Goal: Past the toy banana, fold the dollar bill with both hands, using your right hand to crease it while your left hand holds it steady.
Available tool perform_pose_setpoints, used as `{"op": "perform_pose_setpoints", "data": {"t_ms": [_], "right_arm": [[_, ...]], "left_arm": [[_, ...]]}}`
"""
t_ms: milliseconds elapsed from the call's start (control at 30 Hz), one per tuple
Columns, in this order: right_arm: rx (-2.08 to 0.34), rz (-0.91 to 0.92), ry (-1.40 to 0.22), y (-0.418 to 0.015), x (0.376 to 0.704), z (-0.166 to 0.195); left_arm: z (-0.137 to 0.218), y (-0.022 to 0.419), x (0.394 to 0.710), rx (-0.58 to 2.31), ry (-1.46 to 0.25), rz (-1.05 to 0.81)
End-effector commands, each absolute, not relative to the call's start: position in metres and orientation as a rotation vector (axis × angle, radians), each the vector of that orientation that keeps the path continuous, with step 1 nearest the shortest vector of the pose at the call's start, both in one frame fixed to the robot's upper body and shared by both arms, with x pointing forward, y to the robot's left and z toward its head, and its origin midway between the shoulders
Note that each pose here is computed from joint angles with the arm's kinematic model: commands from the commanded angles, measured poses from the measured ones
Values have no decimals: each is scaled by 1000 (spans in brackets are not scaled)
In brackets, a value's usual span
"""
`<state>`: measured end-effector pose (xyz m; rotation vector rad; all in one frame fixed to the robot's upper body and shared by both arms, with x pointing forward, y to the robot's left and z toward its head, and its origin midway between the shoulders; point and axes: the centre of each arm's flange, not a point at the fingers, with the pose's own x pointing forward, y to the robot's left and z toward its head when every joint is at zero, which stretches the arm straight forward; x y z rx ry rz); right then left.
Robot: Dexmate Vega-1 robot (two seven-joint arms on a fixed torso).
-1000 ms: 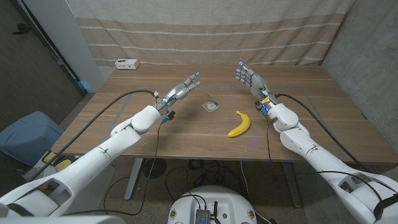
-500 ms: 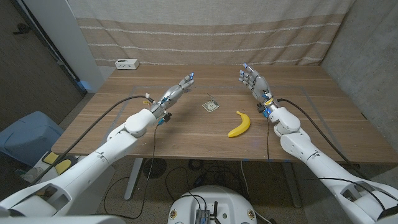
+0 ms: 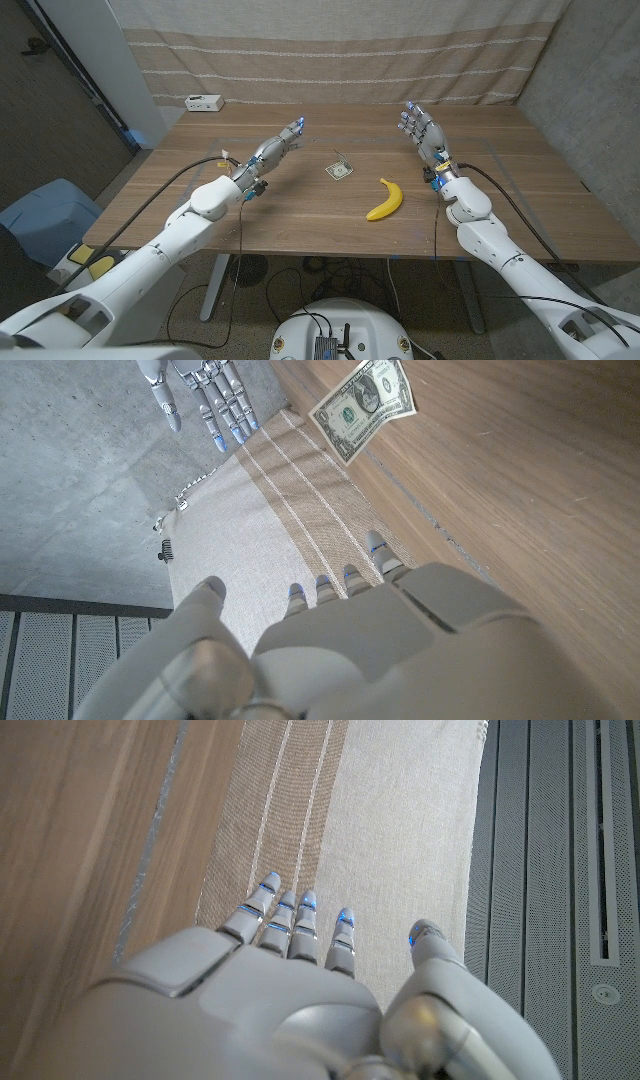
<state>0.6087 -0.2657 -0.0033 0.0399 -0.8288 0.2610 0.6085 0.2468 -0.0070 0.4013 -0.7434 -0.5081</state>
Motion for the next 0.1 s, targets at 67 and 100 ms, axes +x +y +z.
{"op": "perform_pose_setpoints", "data": {"t_ms": [67, 100], "right_arm": [[86, 230, -930, -241, 568, -2], [88, 245, -949, -235, 565, 0]], "left_arm": [[-21, 274, 620, 320, -678, -566], [-22, 276, 619, 322, -677, -571]]}}
